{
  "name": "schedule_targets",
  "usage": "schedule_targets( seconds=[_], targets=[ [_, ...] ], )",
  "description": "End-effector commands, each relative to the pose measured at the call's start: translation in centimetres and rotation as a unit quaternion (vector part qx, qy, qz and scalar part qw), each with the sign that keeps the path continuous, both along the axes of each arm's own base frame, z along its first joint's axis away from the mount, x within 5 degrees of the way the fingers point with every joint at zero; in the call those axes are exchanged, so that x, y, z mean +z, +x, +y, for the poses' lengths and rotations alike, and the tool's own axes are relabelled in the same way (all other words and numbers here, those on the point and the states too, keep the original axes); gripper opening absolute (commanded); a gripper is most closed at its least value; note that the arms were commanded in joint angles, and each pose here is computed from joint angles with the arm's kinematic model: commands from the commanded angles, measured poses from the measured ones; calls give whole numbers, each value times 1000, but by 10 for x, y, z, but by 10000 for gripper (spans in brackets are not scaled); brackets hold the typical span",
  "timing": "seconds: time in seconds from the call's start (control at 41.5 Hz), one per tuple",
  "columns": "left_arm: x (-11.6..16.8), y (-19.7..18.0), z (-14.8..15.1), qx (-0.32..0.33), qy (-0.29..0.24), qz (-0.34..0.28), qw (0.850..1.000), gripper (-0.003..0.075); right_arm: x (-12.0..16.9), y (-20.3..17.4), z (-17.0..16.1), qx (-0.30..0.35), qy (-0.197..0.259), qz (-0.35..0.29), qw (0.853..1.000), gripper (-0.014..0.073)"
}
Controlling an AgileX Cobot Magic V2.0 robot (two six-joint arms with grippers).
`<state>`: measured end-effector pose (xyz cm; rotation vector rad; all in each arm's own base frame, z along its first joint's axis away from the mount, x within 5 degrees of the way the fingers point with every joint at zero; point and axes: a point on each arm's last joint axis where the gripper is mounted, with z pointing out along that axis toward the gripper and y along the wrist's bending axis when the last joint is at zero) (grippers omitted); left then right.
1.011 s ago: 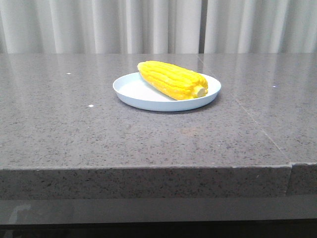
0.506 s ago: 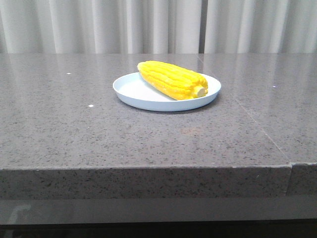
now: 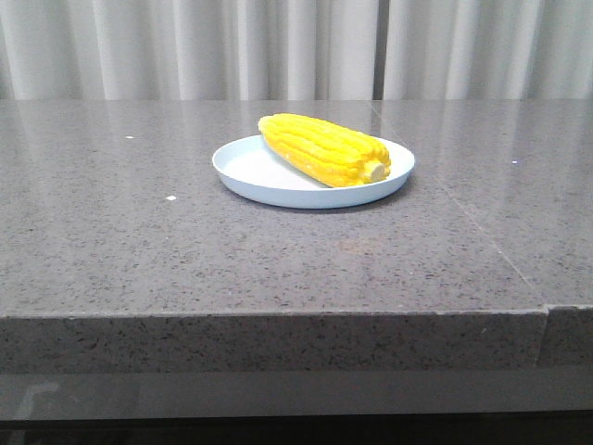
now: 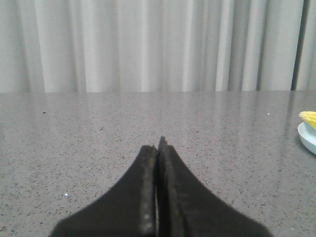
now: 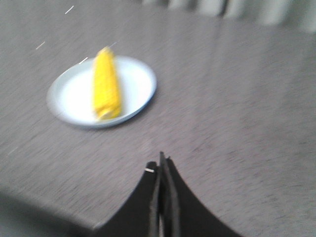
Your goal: Place corn on plate with both arms
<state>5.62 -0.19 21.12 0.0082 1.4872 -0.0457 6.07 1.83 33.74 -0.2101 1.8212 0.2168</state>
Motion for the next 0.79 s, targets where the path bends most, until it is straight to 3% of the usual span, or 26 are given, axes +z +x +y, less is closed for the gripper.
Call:
schedule_targets(
  seconds=[0.0,0.169,0.361,0.771],
  targets=[
    [7,-3,0,-4,-4,-46,999,-20,-10,0,-9,-68,20,-121,990,-68],
    [7,-3,0,-4,-4,-46,999,-20,-68,-3,-19,-138,23,-197,970,-68],
    [7,-3,0,-4,-4,-46,999,-20,-114,-7,-21,-150,24,-214,965,-68],
    [7,-3,0,-4,-4,-46,999,-20,-122,-7,-20,-149,23,-200,968,-68]
  ],
)
